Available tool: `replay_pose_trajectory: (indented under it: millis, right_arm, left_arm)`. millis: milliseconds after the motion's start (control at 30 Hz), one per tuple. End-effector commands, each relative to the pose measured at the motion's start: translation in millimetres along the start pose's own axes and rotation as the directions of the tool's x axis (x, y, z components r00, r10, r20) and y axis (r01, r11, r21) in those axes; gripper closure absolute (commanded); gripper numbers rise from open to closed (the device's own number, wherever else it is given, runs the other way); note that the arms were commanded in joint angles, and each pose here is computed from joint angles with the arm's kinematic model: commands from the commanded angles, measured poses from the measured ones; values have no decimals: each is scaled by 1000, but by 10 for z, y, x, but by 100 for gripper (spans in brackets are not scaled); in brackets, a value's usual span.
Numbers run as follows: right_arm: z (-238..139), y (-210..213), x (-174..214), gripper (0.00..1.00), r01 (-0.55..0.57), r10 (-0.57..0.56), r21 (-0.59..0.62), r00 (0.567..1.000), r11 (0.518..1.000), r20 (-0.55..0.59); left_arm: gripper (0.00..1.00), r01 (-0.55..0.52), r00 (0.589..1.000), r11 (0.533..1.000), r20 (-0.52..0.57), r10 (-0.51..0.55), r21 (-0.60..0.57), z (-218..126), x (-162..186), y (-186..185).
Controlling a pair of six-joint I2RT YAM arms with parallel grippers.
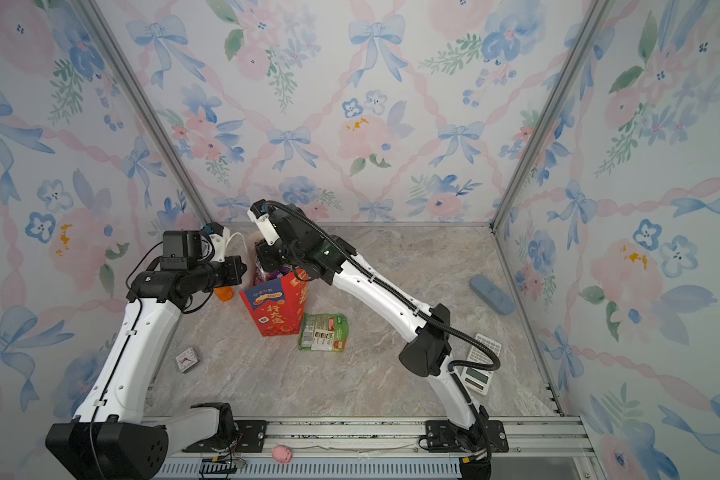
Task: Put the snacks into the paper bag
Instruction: 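Lower the yellow packet into the paper bag held by the left gripper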
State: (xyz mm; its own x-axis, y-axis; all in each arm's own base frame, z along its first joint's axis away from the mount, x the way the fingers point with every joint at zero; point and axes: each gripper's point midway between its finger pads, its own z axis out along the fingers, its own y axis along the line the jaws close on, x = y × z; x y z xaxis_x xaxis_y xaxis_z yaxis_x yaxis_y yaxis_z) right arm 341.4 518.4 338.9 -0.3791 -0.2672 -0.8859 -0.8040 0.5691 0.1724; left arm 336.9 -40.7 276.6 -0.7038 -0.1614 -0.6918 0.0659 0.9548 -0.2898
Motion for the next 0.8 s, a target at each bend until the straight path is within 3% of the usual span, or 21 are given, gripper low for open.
replay_pose_trajectory:
  millis: [0, 233, 300, 400, 467, 633, 767]
  right_arm:
    - [91, 65, 246, 100, 19, -19, -8, 996, 1000, -89]
    - [257, 38, 470, 100, -2, 1, -4, 989, 1000, -147]
    - [282, 2, 476, 87, -9, 9, 2, 988, 1000, -151]
    - [220, -51, 385, 58, -16, 17, 9, 990, 1000, -143]
    - [117, -55, 246, 48, -11, 11, 5, 994, 1000, -111]
    - [-158, -81, 1, 45, 21, -20, 14, 998, 1000, -60]
    - [-295, -121, 33, 47, 55, -52, 33, 994, 998, -92]
  left_arm:
    - [100, -19, 999, 1000, 28, 18, 20, -65, -46, -37]
    - [100, -17, 1000, 1000, 23, 17, 19, -45, -43, -29]
    - [100, -17, 1000, 1000, 23, 17, 20, -44, -46, -33]
    - [100, -18, 1000, 1000, 25, 17, 20, -52, -46, -35]
    - [100, -18, 1000, 1000, 25, 17, 18, -51, -44, -31]
    - [100, -18, 999, 1000, 27, 18, 17, -56, -46, -29]
    - [100, -20, 999, 1000, 29, 20, 16, -63, -50, -30]
